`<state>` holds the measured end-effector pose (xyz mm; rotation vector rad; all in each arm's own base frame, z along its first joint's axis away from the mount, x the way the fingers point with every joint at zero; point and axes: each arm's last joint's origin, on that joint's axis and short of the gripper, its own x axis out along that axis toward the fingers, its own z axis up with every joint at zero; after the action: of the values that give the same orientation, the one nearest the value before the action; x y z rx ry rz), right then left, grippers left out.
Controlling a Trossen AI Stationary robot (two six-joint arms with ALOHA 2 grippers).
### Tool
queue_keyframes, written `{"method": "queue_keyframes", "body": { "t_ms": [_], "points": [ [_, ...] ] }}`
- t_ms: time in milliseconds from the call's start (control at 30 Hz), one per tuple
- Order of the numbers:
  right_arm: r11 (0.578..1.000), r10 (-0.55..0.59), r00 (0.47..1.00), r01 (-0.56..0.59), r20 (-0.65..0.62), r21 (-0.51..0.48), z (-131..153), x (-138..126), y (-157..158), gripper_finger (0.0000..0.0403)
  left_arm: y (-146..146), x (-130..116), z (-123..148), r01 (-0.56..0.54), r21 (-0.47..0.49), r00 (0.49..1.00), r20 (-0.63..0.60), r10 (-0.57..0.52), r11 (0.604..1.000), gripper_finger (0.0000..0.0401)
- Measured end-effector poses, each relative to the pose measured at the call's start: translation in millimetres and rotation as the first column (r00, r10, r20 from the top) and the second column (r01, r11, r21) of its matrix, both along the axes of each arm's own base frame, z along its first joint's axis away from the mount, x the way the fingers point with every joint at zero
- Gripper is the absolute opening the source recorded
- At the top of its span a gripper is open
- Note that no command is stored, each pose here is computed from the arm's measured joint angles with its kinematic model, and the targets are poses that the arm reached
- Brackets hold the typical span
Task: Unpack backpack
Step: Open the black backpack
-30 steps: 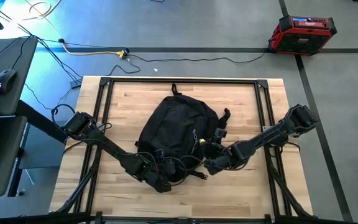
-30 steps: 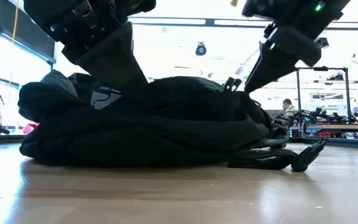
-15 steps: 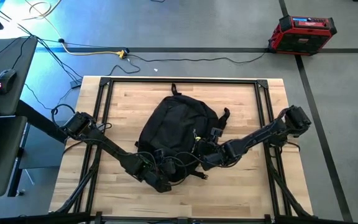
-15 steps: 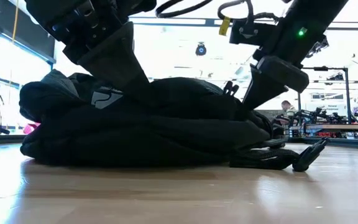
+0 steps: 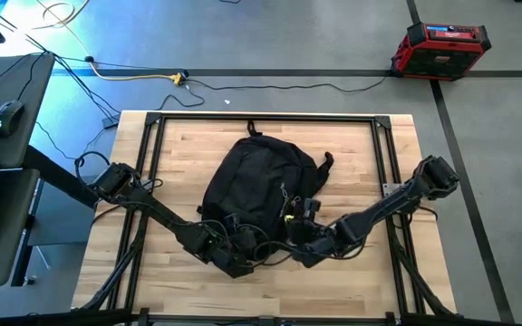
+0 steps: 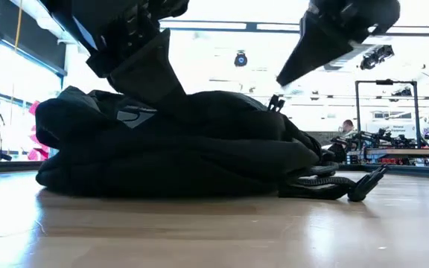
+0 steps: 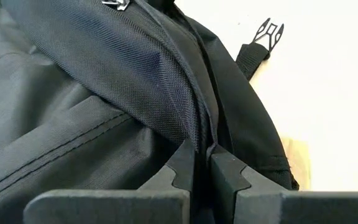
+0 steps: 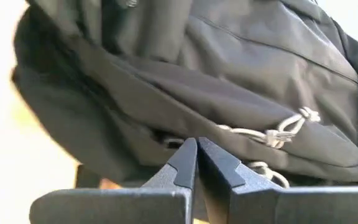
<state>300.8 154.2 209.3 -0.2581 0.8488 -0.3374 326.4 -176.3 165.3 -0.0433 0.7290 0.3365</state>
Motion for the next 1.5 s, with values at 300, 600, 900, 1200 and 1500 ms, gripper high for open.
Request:
{"method": "queue_keyframes", "body": {
  "t_ms": [300, 600, 900, 1200, 1500],
  "points": [
    [0.975, -0.220, 0.971, 0.217, -0.093, -0.050, -17, -3, -43, 0.0023, -2, -1, 0, 0.007, 0.001, 1.000, 0.001, -0.007, 1.000, 0.0005],
    [0.988, -0.146, 0.978, 0.151, -0.148, 0.024, -34, 8, -72, 0.0177, -3, -1, 0, 0.019, -0.003, 1.000, -0.007, -0.019, 1.000, 0.0005],
    [0.988, -0.140, 0.984, 0.146, -0.111, 0.048, -50, 5, -78, 0.0171, -3, -2, 0, 0.022, -0.005, 1.000, -0.007, -0.022, 1.000, 0.0005],
    [0.991, -0.102, 0.988, 0.111, -0.118, 0.075, -51, 2, -71, 0.0010, -3, -2, 0, 0.021, -0.003, 1.000, -0.006, -0.021, 1.000, 0.0005],
    [0.989, -0.100, 0.992, 0.090, 0.082, 0.121, -3, -25, -42, 0.0001, -3, -2, 0, -0.014, -0.002, 1.000, 0.009, 0.014, 1.000, 0.0005]
  ]
}}
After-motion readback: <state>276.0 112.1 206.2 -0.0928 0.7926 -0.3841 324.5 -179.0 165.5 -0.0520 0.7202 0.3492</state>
